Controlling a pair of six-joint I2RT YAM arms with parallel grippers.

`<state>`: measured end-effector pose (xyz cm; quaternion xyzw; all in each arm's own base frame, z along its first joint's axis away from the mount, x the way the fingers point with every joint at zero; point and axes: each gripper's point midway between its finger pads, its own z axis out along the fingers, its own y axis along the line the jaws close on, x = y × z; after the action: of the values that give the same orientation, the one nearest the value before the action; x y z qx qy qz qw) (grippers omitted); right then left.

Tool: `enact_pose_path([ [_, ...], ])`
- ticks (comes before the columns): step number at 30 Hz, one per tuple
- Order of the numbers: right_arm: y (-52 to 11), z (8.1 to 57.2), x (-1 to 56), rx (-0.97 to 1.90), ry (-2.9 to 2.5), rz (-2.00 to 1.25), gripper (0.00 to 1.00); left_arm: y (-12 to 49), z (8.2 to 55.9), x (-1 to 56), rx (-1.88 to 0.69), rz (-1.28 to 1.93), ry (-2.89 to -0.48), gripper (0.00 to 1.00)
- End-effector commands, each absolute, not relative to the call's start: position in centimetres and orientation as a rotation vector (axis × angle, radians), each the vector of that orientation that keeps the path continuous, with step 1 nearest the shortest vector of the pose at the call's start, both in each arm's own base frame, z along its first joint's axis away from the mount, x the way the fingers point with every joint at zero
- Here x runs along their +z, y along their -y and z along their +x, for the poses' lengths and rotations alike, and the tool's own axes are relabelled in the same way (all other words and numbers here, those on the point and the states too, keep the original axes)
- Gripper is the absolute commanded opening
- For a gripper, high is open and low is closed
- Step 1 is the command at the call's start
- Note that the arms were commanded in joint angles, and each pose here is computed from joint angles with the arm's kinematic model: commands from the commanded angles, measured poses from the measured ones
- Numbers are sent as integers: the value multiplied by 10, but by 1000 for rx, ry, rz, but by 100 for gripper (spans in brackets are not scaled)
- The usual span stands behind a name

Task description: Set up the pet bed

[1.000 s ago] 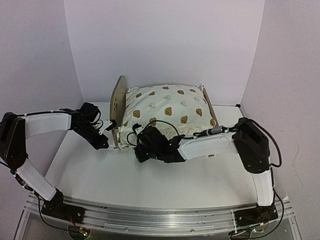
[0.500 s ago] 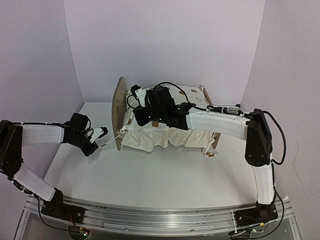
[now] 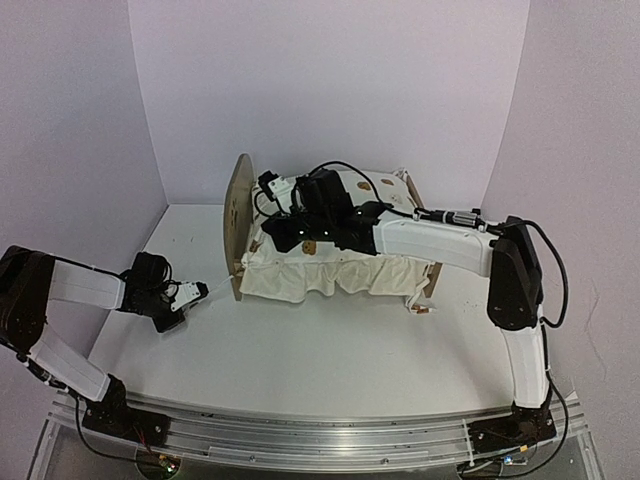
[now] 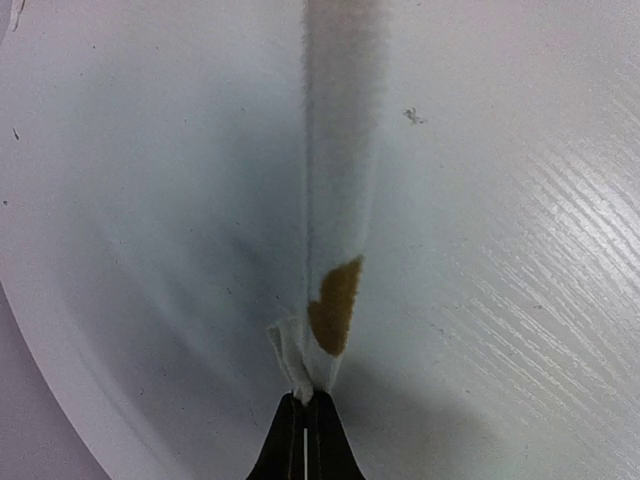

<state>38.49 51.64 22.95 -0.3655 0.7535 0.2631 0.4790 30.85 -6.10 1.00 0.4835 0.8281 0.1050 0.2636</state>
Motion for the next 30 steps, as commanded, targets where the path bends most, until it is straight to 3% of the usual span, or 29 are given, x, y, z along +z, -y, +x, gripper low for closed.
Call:
enact_pose_path([
  [1, -473, 408, 334, 640, -1663, -694, 0, 33, 283, -18, 371, 1407, -2349, 0],
  [20, -404, 447, 331, 669, -1779, -445, 0, 28, 278, -23, 394, 1462, -2340, 0],
  [25, -451, 384, 321, 834, -1795, -598, 0, 81, 293, 33, 222, 1454, -2215, 0],
  [30, -508, 273, 295, 1123, -1742, -1008, 0, 145, 252, 52, -17, 1671, -2019, 0],
])
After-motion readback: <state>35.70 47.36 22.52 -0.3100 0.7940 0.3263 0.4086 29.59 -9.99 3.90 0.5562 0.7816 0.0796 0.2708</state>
